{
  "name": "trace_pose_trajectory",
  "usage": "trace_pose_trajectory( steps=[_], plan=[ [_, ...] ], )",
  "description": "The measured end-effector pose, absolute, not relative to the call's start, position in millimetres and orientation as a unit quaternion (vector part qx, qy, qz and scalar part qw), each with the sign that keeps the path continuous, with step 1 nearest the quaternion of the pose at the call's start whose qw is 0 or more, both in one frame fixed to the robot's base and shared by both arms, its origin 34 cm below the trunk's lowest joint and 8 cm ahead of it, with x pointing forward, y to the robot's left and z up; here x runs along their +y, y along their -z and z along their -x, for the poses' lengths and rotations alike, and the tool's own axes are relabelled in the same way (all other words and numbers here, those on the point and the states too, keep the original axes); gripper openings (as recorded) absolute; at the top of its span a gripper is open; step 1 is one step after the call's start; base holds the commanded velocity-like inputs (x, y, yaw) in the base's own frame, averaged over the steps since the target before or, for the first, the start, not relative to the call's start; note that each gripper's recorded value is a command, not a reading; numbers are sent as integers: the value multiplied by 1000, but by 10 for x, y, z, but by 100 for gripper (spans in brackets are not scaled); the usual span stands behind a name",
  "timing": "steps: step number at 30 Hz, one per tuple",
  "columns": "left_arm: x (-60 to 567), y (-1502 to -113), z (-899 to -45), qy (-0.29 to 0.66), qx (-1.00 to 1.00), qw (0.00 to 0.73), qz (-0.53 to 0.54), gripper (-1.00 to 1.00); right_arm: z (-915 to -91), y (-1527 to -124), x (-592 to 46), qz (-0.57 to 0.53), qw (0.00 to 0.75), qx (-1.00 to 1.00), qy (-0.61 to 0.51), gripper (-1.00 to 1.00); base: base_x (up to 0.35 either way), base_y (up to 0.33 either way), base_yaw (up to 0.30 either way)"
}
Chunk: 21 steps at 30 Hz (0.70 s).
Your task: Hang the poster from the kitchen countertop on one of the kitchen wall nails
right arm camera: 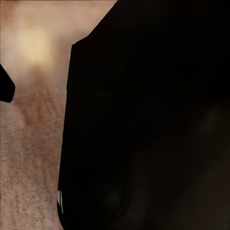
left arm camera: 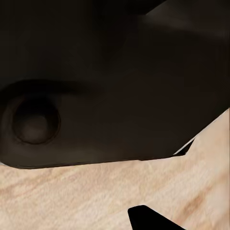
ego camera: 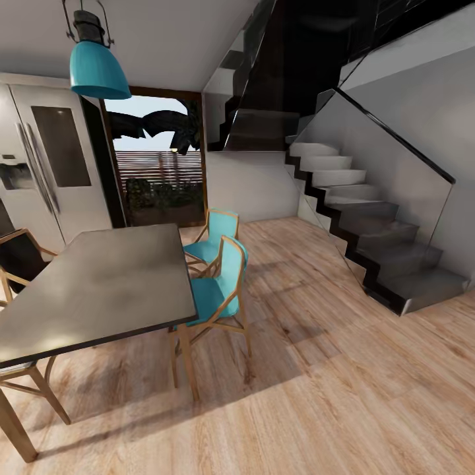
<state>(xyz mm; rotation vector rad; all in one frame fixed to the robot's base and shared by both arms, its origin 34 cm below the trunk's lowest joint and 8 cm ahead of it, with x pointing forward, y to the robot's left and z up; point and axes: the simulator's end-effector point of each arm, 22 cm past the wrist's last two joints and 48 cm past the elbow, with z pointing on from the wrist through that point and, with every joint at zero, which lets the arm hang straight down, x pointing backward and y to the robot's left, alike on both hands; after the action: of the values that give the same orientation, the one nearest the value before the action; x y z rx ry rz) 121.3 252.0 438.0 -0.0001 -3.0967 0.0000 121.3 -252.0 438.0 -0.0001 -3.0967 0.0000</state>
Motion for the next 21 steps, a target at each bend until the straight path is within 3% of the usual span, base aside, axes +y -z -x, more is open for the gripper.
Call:
trace_pose_trajectory(
  steps=[8,21],
  plan=[
    [2283,-4387,-1181,-15,-1000,15,-2,100,-1849,-4382,-2483,-2,-42,-999,2,100,0,0,0],
    [2292,-4386,-1470,-14,-1000,-15,-3,100,-1803,-4380,-2483,-2,-37,-999,2,100,0,0,0]
  ],
)
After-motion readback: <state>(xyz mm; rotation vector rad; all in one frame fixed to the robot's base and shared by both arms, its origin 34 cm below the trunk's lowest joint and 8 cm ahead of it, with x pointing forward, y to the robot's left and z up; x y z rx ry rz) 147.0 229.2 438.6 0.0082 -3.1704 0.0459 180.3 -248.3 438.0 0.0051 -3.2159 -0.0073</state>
